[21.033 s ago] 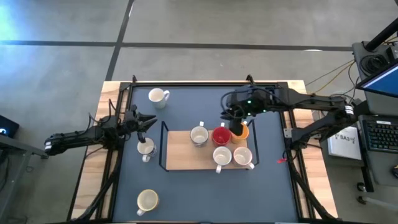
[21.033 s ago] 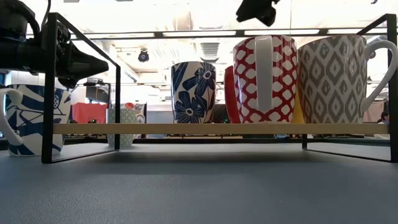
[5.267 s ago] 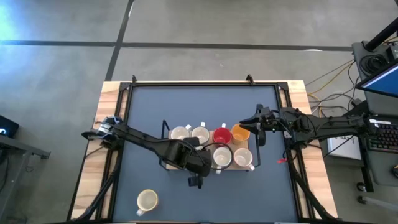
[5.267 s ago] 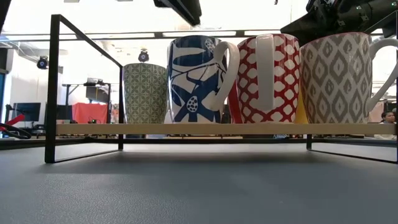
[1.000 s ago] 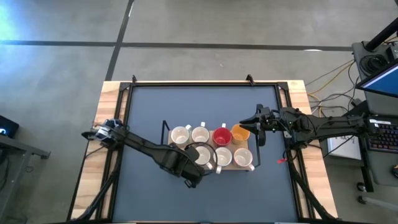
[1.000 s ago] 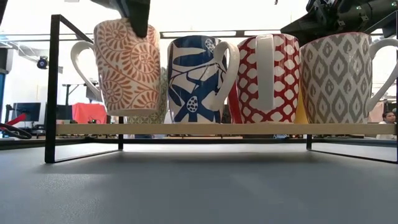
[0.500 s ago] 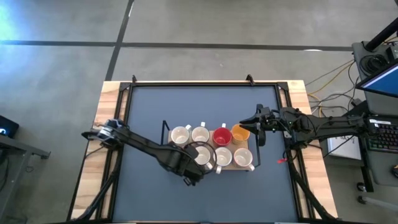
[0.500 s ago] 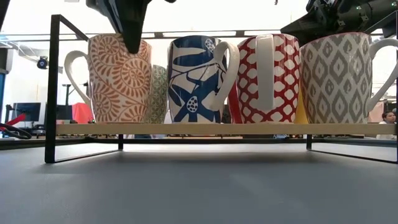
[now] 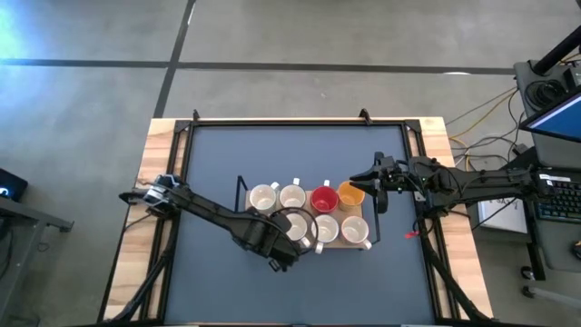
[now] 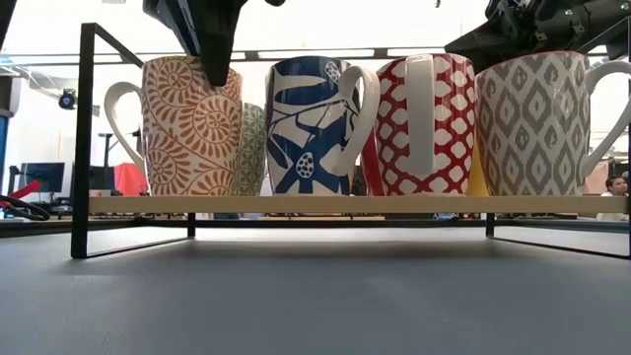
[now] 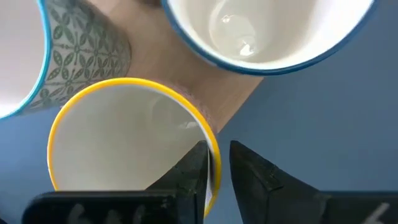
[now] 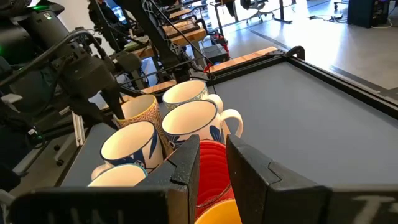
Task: Place coffee mugs
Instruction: Return to Home Position
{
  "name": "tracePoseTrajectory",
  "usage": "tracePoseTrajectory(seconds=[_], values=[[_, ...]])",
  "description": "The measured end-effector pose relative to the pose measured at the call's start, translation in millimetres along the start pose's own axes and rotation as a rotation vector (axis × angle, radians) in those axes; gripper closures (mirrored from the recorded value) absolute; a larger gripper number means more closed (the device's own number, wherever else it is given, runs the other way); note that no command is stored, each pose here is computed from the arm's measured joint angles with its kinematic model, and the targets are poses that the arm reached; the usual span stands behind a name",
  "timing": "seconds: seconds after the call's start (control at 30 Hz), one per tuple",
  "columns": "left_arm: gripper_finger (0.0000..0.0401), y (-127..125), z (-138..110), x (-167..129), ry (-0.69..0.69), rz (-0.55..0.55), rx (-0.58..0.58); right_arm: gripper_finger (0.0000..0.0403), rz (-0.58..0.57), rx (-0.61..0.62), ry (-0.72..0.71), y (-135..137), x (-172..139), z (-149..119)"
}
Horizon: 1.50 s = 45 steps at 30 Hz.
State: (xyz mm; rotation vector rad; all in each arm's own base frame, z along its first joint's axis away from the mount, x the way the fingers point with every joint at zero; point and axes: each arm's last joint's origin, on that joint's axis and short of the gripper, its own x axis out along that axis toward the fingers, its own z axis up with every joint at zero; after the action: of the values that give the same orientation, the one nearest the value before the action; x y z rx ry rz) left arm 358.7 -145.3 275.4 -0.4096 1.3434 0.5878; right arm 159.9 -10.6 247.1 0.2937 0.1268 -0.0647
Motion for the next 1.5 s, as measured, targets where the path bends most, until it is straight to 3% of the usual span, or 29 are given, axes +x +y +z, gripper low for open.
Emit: tracePoseTrajectory(seconds=[0.2, 0.4, 0.7, 0.9, 1.1, 1.33, 1.5], values=[[0.0334, 1.3, 3.9, -18.5, -0.06, -0.032, 0.041, 0.0335, 0.0, 0.0, 0.0, 0.0, 0.0, 0.0], [0.0321, 8.1, 5.7, -37.1, -0.123, 0.006, 0.096, 0.0335, 0.0, 0.0, 0.0, 0.0, 0.0, 0.0], [0.032, 45.6, -7.2, -69.2, -0.19, 0.048, 0.18, 0.0335, 0.0, 0.0, 0.0, 0.0, 0.0, 0.0], [0.032, 95.2, -30.3, -85.0, -0.252, 0.027, 0.161, 0.0335, 0.0, 0.0, 0.0, 0.0, 0.0, 0.0], [0.032, 158.5, -64.0, -87.2, -0.404, -0.092, 0.138, 0.0335, 0.0, 0.0, 0.0, 0.0, 0.1, -0.1], [0.0321, 231.8, -106.1, -72.0, -0.661, -0.244, 0.082, 0.0335, 0.0, 0.0, 0.0, 0.0, 0.1, 0.0], [0.0326, 268.8, -130.4, -51.1, -0.824, -0.326, 0.077, 0.0335, 0.001, 0.0, 0.0, 0.0, 0.0, 0.0]])
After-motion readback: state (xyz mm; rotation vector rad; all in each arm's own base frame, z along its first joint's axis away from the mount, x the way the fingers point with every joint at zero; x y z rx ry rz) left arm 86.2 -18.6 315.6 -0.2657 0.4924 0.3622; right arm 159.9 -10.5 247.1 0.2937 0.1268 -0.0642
